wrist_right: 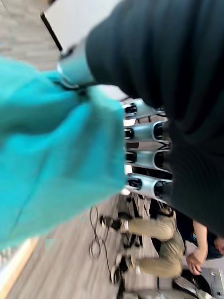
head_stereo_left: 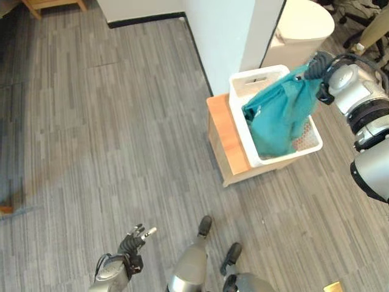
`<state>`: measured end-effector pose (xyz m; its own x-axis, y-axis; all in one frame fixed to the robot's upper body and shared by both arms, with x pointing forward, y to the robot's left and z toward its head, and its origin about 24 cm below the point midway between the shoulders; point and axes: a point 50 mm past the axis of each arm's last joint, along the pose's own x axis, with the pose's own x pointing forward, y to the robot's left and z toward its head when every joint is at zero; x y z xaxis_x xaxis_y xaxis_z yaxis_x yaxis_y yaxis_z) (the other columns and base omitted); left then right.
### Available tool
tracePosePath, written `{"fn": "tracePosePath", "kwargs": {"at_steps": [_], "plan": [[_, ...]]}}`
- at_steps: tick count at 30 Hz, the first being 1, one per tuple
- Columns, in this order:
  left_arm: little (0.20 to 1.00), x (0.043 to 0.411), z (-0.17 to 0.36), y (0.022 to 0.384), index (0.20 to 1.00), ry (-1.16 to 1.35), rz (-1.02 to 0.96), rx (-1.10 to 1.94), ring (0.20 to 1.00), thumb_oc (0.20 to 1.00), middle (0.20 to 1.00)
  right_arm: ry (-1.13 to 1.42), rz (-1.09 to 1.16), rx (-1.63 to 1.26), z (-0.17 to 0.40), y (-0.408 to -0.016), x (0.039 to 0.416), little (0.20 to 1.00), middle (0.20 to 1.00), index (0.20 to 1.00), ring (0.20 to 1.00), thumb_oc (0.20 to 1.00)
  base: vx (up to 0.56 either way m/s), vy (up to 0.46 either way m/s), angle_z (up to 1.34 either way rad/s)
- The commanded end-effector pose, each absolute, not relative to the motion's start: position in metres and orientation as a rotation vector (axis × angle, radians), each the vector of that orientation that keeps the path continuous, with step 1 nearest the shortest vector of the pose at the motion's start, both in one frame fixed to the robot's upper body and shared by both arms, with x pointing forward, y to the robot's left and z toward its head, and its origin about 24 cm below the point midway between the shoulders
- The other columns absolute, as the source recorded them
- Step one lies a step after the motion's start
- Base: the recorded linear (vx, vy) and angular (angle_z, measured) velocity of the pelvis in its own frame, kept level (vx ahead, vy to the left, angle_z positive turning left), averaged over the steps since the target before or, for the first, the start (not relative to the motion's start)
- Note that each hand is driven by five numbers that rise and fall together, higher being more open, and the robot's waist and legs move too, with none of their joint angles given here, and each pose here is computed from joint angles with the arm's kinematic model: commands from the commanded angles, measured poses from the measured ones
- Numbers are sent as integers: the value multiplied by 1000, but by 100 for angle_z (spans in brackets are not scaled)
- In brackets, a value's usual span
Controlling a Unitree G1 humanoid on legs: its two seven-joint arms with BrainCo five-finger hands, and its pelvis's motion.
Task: Pick up bed clothes into laundry basket.
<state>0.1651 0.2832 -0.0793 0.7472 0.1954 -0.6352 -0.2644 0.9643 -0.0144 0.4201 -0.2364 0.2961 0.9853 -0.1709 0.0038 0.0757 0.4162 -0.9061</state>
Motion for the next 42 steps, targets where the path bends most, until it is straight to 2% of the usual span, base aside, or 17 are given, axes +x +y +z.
{"fn": "tracePosePath", "kwargs": {"at_steps": [1, 5, 6, 11, 16, 18, 20, 21, 22, 24, 27, 30, 34, 35, 38, 42], "plan": [[1000, 161, -71, 296, 1000, 652, 253, -61, 1000, 1000, 1000, 50, -228, -1275, 347, -244, 409, 1000, 1000, 1000, 1000, 1000, 0, 0, 0], [1000, 165, -67, 297, 1000, 637, 243, -54, 1000, 1000, 1000, -29, -243, -1265, 374, -242, 401, 1000, 1000, 1000, 1000, 1000, 7, 2, -6], [1000, 166, -67, 298, 1000, 634, 244, -52, 1000, 1000, 1000, -122, -203, -1236, 390, -228, 397, 1000, 1000, 1000, 1000, 1000, 2, 2, -6], [1000, 166, -65, 301, 1000, 622, 262, -53, 1000, 1000, 1000, -286, -119, -1208, 418, -206, 384, 1000, 1000, 1000, 1000, 1000, -9, 1, -12], [1000, 162, -61, 305, 1000, 599, 301, -71, 1000, 1000, 1000, -475, -17, -1189, 434, -196, 355, 1000, 1000, 1000, 1000, 1000, -9, 2, -4], [1000, 162, -58, 300, 1000, 556, 338, -97, 1000, 1000, 1000, -687, -18, -1028, 432, -215, 319, 1000, 1000, 1000, 1000, 1000, 2, 5, -5], [1000, 165, -52, 298, 1000, 515, 356, -77, 1000, 1000, 1000, -810, -77, -868, 410, -239, 298, 1000, 1000, 1000, 1000, 1000, 28, 32, 6], [1000, 171, -42, 295, 1000, 463, 349, -25, 1000, 1000, 1000, -810, -124, -639, 357, -266, 291, 1000, 1000, 1000, 1000, 1000, 30, 36, -8], [1000, 170, -40, 298, 1000, 467, 345, -7, 1000, 1000, 1000, -802, -134, -631, 350, -270, 288, 1000, 1000, 1000, 1000, 1000, 35, 48, -10], [1000, 175, -32, 289, 1000, 403, 344, -57, 1000, 1000, 1000, -601, -251, -404, 248, -306, 269, 1000, 1000, 1000, 1000, 1000, 44, 51, 0], [1000, 172, -25, 289, 1000, 355, 372, -121, 1000, 1000, 1000, -378, -347, -279, 170, -324, 239, 1000, 1000, 1000, 1000, 1000, 41, 27, 5], [1000, 166, -26, 282, 1000, 338, 399, -180, 1000, 1000, 1000, -196, -455, -41, 97, -318, 209, 1000, 1000, 1000, 1000, 1000, 32, 46, -34], [1000, 166, -29, 275, 1000, 339, 405, -196, 1000, 1000, 1000, -122, -511, 164, 58, -302, 199, 1000, 1000, 1000, 1000, 1000, -6, 8, -12], [1000, 168, -33, 266, 1000, 344, 403, -234, 1000, 1000, 1000, -40, -504, 305, 29, -281, 192, 1000, 1000, 1000, 1000, 1000, -15, 13, -5], [1000, 167, -38, 254, 1000, 354, 380, -278, 1000, 1000, 1000, 83, -410, 349, 5, -258, 188, 1000, 1000, 1000, 1000, 1000, -7, 2, -2], [1000, 173, -35, 248, 1000, 333, 336, -253, 1000, 1000, 1000, 54, -318, 263, 17, -252, 197, 1000, 1000, 1000, 1000, 1000, -34, -13, -9]]}}
